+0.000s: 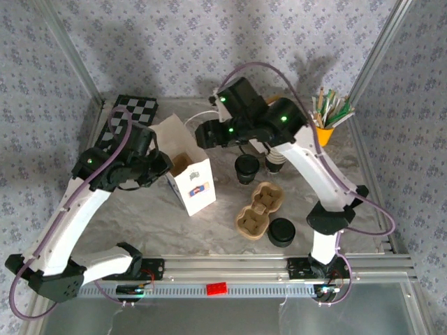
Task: Pack the takeout coffee
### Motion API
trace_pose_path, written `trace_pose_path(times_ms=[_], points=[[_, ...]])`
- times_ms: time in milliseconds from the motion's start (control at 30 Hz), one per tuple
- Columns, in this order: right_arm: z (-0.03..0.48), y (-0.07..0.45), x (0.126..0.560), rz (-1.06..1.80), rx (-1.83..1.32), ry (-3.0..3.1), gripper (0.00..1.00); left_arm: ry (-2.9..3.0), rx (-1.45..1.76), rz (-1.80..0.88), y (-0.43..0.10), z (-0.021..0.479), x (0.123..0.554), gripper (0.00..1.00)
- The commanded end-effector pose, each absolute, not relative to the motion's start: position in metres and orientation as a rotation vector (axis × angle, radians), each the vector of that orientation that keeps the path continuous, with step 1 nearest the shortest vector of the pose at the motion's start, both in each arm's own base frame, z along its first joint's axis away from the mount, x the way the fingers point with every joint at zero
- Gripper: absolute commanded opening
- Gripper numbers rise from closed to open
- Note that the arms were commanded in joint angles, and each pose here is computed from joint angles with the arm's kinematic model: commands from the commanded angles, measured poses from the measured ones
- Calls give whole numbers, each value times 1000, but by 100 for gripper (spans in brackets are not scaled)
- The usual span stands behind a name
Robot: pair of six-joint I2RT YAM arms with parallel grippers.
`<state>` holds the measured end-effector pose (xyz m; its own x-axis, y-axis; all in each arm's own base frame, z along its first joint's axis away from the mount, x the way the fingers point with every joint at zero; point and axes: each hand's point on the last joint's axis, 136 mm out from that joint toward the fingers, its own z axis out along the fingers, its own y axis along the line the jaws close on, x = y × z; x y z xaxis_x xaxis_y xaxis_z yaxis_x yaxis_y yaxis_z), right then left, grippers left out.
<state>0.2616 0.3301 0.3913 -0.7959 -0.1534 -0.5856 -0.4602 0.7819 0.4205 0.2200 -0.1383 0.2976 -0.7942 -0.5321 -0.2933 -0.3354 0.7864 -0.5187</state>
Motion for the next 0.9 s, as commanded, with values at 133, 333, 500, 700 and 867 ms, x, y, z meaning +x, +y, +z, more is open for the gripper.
trace_pose_path(times_ms=[133,333,500,700,867], points=[[363,228,237,506,-211,2678,74,2564,-595,-663,-127,315,216,41],[306,194,234,360,-99,2791,78,2558,-589,-705,-132,316,232,49],[266,195,251,260,-127,2805,79,2592,-586,-595,-119,306,237,44],[233,202,278,187,-109,2801,84,2614,-578,-580,-109,300,234,32],[210,219,306,166,-83,2780,89,2603,-562,-625,-113,302,235,31]])
